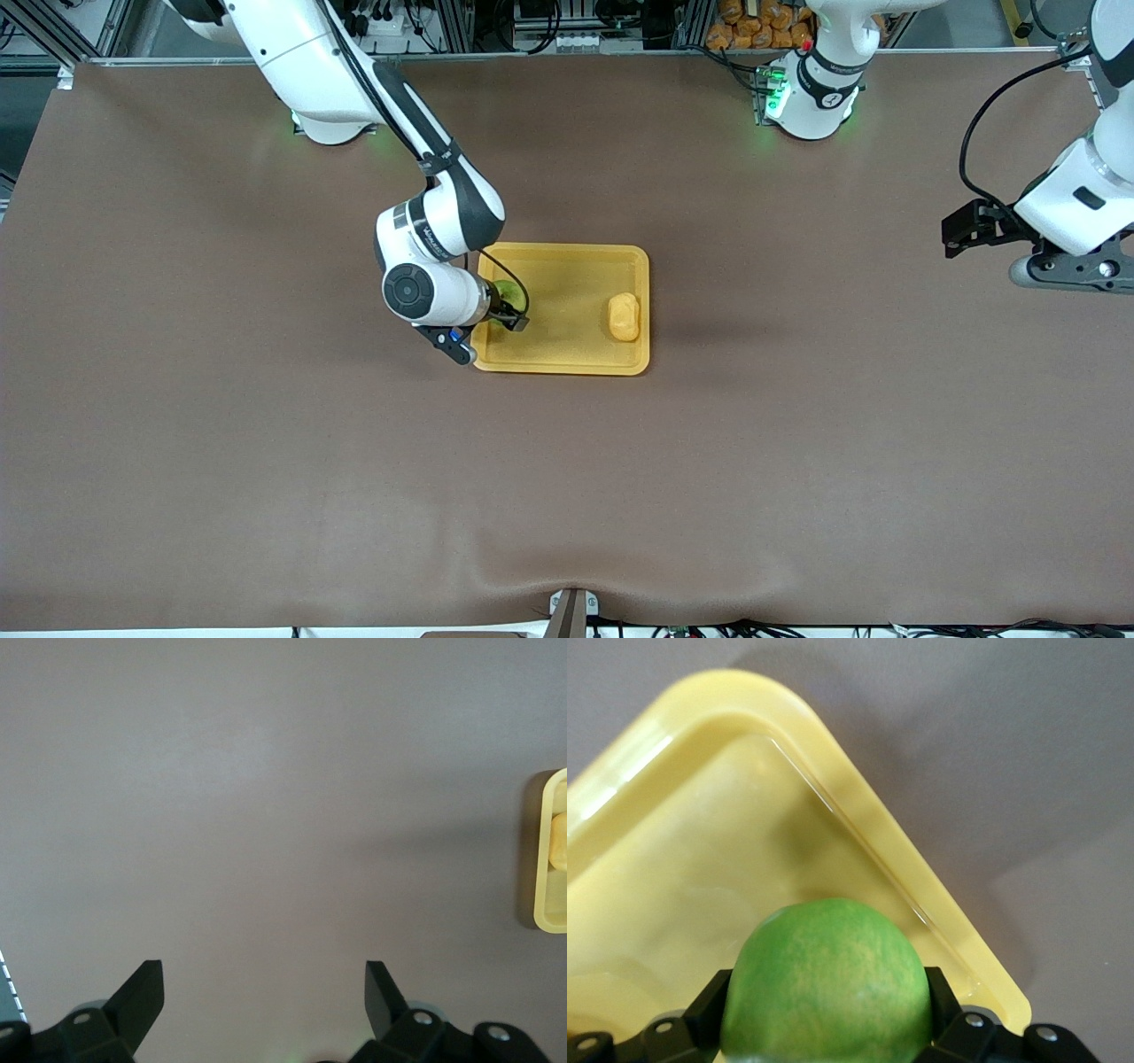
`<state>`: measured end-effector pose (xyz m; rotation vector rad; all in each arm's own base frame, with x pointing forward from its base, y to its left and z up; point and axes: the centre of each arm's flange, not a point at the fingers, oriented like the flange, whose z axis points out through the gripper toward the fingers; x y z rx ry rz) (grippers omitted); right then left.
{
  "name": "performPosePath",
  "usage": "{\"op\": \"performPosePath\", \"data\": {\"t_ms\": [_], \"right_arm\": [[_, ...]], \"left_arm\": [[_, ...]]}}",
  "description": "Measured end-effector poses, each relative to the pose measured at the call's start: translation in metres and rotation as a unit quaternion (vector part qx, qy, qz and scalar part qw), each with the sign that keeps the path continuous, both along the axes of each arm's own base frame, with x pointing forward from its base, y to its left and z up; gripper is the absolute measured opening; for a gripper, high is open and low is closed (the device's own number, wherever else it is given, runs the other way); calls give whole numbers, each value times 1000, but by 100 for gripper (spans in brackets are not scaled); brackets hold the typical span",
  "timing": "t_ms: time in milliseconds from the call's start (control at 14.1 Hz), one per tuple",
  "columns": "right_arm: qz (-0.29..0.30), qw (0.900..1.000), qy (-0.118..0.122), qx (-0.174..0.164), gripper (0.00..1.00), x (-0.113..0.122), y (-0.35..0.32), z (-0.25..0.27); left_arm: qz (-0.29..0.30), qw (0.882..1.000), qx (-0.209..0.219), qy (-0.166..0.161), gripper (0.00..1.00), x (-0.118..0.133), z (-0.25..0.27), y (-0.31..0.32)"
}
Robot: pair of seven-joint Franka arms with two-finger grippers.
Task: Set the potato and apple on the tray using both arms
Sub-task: 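Raise the left gripper away while the right gripper carries the apple over the tray, then lower the apple onto the tray and open the right gripper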
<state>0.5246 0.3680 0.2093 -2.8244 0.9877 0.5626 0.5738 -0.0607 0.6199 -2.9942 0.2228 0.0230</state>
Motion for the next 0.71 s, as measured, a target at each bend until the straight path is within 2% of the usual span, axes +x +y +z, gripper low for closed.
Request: {"op": "performPosePath", "data": {"t_ms": [426,496,709], "right_arm": [[-15,1000,5,-11,90,-5,5,-16],[-16,1000,6,-12,95,-6,6,-16],[-15,1000,6,-12,100,-6,8,-15]], "left_arm": [[22,999,-26,-1,100,-8,12,19],[22,999,-25,-1,100,-12,13,17],[16,1000,-21,-2,100,-27,20,9]]}}
